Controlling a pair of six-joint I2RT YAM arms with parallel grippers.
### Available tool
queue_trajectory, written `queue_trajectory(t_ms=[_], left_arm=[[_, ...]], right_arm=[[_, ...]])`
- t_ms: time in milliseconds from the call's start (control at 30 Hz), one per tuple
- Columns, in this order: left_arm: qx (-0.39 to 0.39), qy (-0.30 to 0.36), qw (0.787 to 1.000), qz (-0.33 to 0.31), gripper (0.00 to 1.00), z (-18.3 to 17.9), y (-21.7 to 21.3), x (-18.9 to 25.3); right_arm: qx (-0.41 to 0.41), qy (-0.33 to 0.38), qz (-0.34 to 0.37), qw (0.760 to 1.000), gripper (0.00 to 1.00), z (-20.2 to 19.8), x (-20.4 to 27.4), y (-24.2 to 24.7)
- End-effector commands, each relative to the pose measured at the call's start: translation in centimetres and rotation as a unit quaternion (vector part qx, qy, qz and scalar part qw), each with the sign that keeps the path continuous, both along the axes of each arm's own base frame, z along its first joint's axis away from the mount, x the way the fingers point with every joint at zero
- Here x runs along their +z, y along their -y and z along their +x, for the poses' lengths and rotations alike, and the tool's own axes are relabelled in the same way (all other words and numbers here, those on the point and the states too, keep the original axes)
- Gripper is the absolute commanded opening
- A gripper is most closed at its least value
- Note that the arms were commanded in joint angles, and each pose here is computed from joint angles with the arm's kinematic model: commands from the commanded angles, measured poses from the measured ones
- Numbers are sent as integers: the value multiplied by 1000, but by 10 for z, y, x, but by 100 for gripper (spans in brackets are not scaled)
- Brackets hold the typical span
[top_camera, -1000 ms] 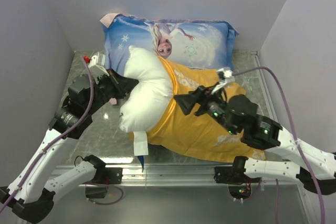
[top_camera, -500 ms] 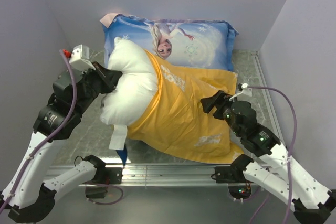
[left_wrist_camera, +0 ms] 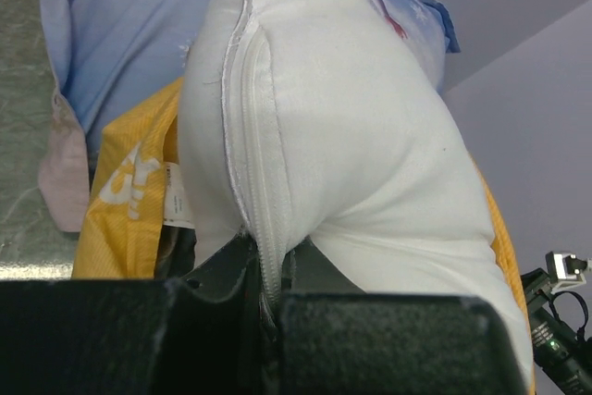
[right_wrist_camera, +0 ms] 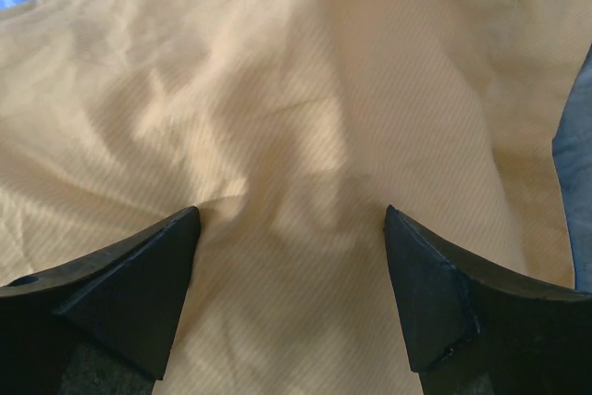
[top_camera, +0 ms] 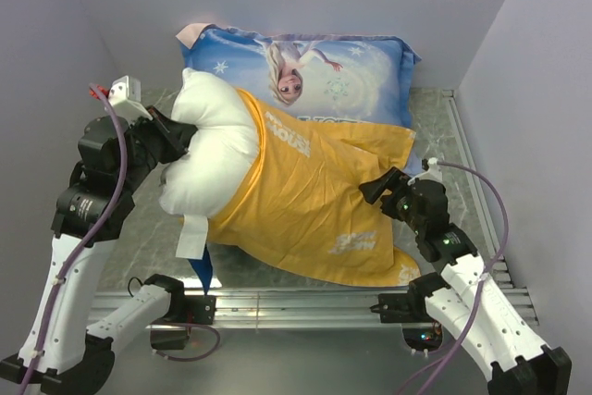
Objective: Remove the pillowcase from the pillow
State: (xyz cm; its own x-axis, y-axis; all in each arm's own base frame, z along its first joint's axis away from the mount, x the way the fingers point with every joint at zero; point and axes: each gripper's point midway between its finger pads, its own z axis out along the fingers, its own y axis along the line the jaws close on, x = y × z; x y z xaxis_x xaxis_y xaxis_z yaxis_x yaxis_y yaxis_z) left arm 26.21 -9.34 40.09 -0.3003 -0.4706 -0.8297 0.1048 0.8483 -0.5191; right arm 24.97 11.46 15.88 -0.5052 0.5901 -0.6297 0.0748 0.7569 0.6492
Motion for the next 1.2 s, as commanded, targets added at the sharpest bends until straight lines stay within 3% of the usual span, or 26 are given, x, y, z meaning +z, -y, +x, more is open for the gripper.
queue_trajectory(t_ms=[0,67,133,167,200,267,367,467,500,867,1167], left_arm=[[-29,116,992,-25,1,-6,6,64],[-60,127,990,-27,0,-11,16,70],[-91,140,986,-30,0,-16,25,80],[-104,147,983,-29,1,-18,29,84],[-117,152,981,-27,1,-19,33,87],[-141,173,974,-29,0,-26,39,101],[-153,189,969,-32,0,-31,42,116],[-164,199,965,-37,1,-32,46,127],[-170,208,963,-39,1,-34,47,134],[-80,260,961,-50,1,-48,13,183],[-34,335,938,-81,1,-93,-15,255]], right_arm=[[2,48,21,999,87,6,27,-1],[0,65,15,998,86,10,45,0],[3,74,9,997,79,15,59,0],[2,76,8,997,75,17,64,0],[2,76,7,997,64,18,65,-1],[7,75,3,997,51,23,69,-3],[20,60,-6,998,44,26,61,-7],[19,52,-12,998,19,27,52,-6],[14,51,-16,998,0,27,51,-3],[-90,-19,-31,995,0,39,7,64],[-182,-31,-20,983,0,44,9,124]])
